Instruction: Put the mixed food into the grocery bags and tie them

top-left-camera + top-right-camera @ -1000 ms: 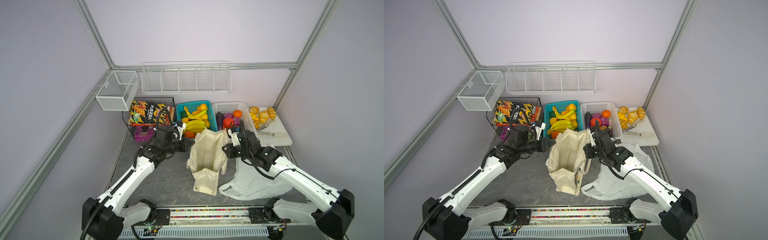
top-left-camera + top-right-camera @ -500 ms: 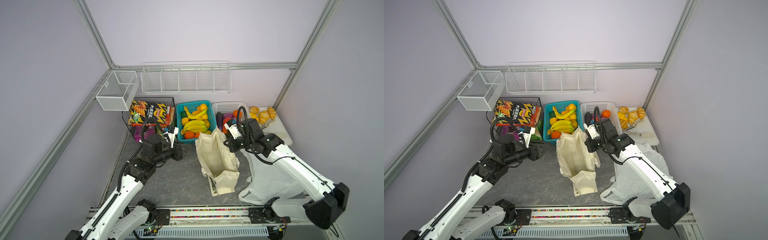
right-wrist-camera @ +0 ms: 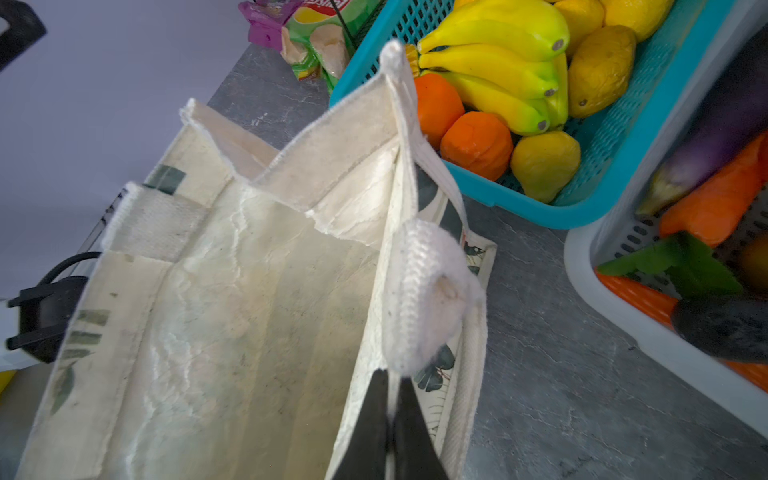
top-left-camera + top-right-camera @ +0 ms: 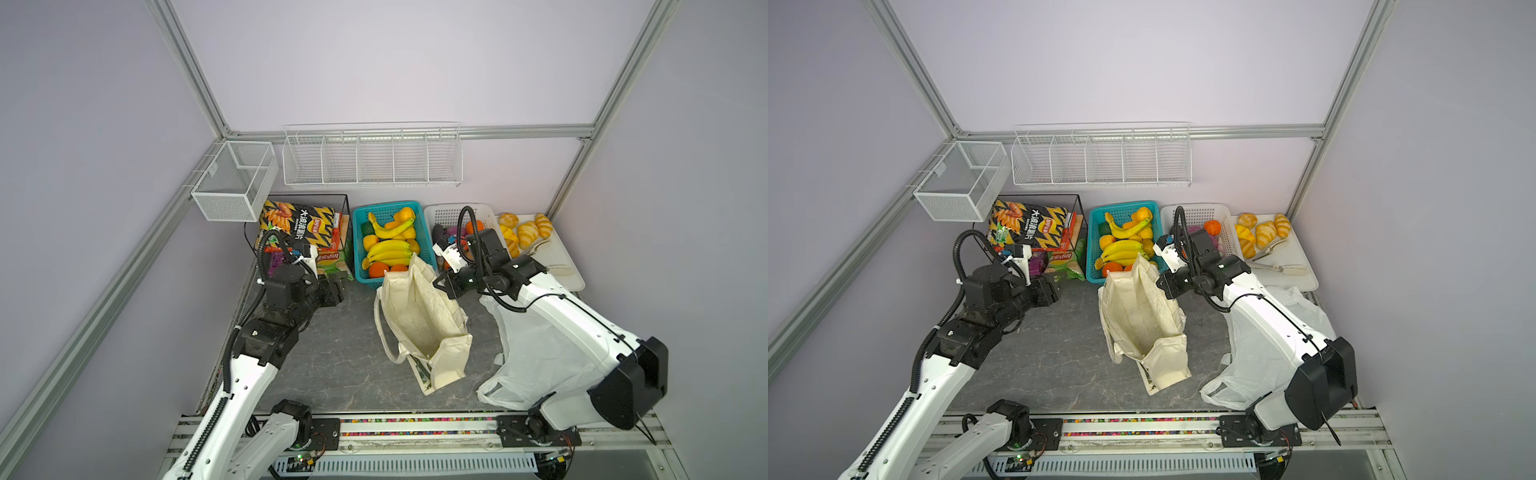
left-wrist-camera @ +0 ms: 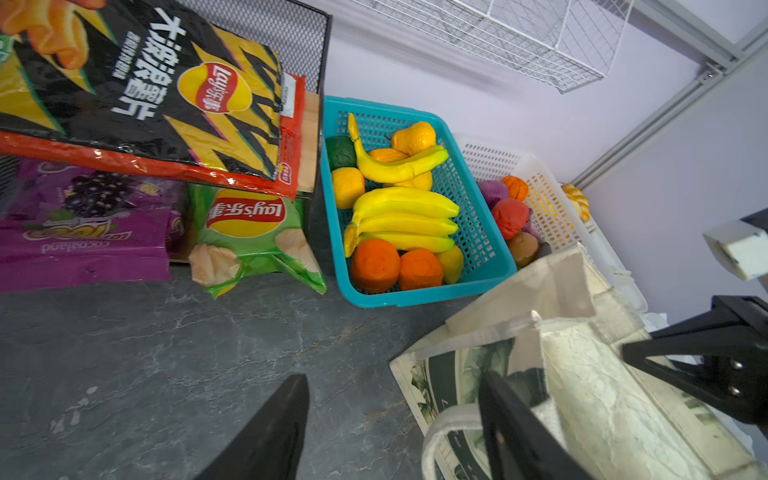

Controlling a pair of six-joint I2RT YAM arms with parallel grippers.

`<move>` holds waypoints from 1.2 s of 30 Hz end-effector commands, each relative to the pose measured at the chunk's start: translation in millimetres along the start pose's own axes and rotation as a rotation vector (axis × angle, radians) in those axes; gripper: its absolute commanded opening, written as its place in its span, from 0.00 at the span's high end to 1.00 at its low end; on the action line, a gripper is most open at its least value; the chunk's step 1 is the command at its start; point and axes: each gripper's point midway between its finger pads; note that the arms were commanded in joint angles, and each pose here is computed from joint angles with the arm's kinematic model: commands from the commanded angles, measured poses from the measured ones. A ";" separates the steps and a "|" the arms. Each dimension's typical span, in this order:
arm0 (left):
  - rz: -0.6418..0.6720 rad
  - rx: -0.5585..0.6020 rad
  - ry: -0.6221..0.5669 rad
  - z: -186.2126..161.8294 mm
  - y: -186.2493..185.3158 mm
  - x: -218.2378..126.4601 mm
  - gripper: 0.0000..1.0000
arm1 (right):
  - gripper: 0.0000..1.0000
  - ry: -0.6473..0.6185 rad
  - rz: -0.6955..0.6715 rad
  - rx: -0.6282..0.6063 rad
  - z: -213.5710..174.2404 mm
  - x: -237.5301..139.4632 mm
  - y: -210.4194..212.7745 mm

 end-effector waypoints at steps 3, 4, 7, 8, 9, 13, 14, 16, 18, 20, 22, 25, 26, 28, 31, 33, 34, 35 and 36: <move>0.129 0.004 -0.047 12.9 22.5 -14.4 0.27 | 0.93 0.016 -0.056 -0.029 -0.9 -0.6 -11.5; 0.139 0.007 -0.052 14.5 24.6 -16.2 0.26 | 0.93 0.012 -0.048 -0.033 0.2 -1.0 -9.6; 0.175 -0.008 -0.064 22.4 34.1 -21.9 0.26 | 0.94 -0.003 -0.025 -0.036 5.9 -3.2 -4.3; 0.189 -0.019 -0.063 24.8 38.6 -23.0 0.26 | 0.93 -0.009 -0.019 -0.037 7.7 -4.2 -2.8; 0.202 -0.034 -0.059 27.2 44.5 -23.8 0.26 | 0.94 -0.014 -0.013 -0.039 9.3 -4.5 -1.3; 0.257 -0.074 -0.072 46.4 64.5 -31.7 0.26 | 0.93 -0.019 -0.002 -0.034 8.1 -3.4 -0.2; 0.271 -0.070 -0.079 51.9 67.3 -34.1 0.26 | 0.93 -0.024 -0.002 -0.036 8.4 -3.2 -0.5; 0.284 -0.069 -0.090 64.3 68.7 -35.7 0.26 | 0.93 -0.029 -0.012 -0.037 7.6 -3.2 -2.3; 0.276 -0.069 -0.091 75.3 67.3 -30.9 0.26 | 0.94 -0.040 -0.017 -0.036 9.2 -3.9 -3.4; 0.287 -0.089 -0.086 79.0 72.9 -20.6 0.26 | 0.94 -0.049 -0.008 -0.035 10.5 -4.6 -1.7; 0.289 -0.132 -0.066 76.7 82.6 -6.1 0.26 | 0.93 -0.056 0.002 -0.034 11.4 -5.5 0.6; 0.323 -0.211 -0.059 69.3 111.7 10.0 0.28 | 0.93 -0.063 0.019 -0.035 11.6 -7.2 4.0; 0.330 -0.235 -0.058 65.1 121.0 15.1 0.28 | 0.93 -0.068 0.023 -0.036 11.8 -7.9 5.0; 0.352 -0.298 -0.039 50.1 141.5 27.0 0.29 | 0.93 -0.072 0.030 -0.034 11.9 -8.1 6.1; 0.337 -0.370 -0.030 34.5 156.1 42.3 0.29 | 0.93 -0.072 0.037 -0.034 11.8 -8.5 7.2; 0.359 -0.398 -0.035 32.6 168.7 43.1 0.30 | 0.93 -0.071 0.038 -0.032 11.9 -8.5 7.4; 0.376 -0.402 -0.039 32.3 174.4 42.6 0.30 | 0.93 -0.072 0.043 -0.032 11.9 -8.9 8.2; 0.392 -0.404 -0.047 32.4 179.8 42.8 0.30 | 0.93 -0.072 0.046 -0.032 11.6 -8.5 8.8; 0.394 -0.404 -0.050 31.7 182.3 45.5 0.31 | 0.93 -0.074 0.048 -0.032 11.9 -8.7 9.1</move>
Point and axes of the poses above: each gripper's point midway between its finger pads, its own x axis out along the fingers, its own y axis along the line the jaws close on, z = x × y, and after that the axes turned 10 degrees about x, right-handed
